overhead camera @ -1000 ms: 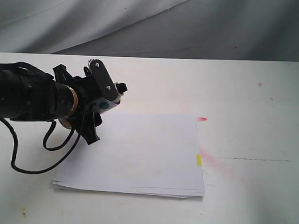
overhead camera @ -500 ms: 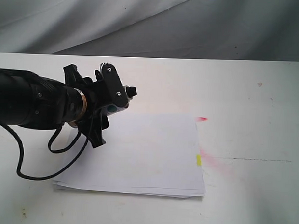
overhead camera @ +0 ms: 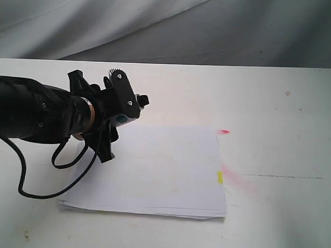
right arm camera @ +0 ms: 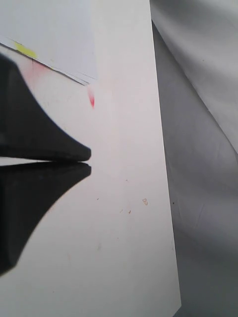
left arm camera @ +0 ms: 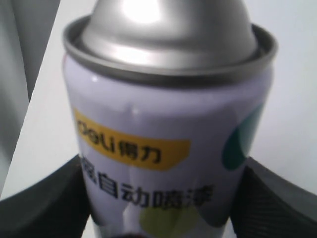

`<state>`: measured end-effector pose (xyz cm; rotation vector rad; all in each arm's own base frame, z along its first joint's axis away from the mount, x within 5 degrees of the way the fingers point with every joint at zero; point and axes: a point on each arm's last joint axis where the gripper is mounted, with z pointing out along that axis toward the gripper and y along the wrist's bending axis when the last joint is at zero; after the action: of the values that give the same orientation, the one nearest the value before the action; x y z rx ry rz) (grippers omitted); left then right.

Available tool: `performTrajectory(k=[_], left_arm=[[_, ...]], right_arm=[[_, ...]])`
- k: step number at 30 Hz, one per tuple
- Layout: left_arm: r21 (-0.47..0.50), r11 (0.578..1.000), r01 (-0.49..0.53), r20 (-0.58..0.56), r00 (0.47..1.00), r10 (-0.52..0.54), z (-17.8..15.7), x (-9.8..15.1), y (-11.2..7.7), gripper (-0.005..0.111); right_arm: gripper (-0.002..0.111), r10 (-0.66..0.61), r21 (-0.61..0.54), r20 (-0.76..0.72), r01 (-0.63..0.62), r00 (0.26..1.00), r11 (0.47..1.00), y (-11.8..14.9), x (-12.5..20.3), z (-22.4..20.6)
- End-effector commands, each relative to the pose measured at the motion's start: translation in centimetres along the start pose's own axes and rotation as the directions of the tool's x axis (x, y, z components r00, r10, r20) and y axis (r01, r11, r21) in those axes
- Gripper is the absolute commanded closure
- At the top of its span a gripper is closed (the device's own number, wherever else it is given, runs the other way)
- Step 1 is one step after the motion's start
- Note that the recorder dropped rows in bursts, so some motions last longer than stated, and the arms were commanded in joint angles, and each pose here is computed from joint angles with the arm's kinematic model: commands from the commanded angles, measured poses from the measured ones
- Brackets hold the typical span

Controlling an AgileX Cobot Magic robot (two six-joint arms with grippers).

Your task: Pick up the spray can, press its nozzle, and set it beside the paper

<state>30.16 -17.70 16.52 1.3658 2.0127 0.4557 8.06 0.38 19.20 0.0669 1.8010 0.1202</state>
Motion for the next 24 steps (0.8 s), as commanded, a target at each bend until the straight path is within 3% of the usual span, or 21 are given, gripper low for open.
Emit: performTrajectory(k=[1, 9, 18, 24], left_arm=[[-0.016, 1.0, 0.007, 0.011, 1.0, -0.007, -0.4, -0.3, 0.3, 0.107], [-0.021, 1.0, 0.004, 0.005, 1.0, -0.004, -0.4, -0.2, 0.4, 0.107], [-0.021, 1.0, 0.004, 0.005, 1.0, -0.004, -0.4, -0.2, 0.4, 0.107], [-0.021, 1.0, 0.004, 0.005, 1.0, -0.004, -0.4, -0.2, 0.4, 0.107]], right_arm=[[0.108, -0.013, 0.007, 0.0, 0.013, 1.0, 1.0, -0.1, 0.1, 0.0], [0.108, -0.013, 0.006, 0.006, 0.013, 1.0, 1.0, -0.1, 0.0, 0.0], [0.108, -0.013, -0.001, 0.122, 0.014, 0.992, 1.0, 0.0, -1.0, -0.1], [0.108, 0.084, -0.017, 0.215, -0.083, 0.973, 0.996, 0.0, -1.9, -0.2]])
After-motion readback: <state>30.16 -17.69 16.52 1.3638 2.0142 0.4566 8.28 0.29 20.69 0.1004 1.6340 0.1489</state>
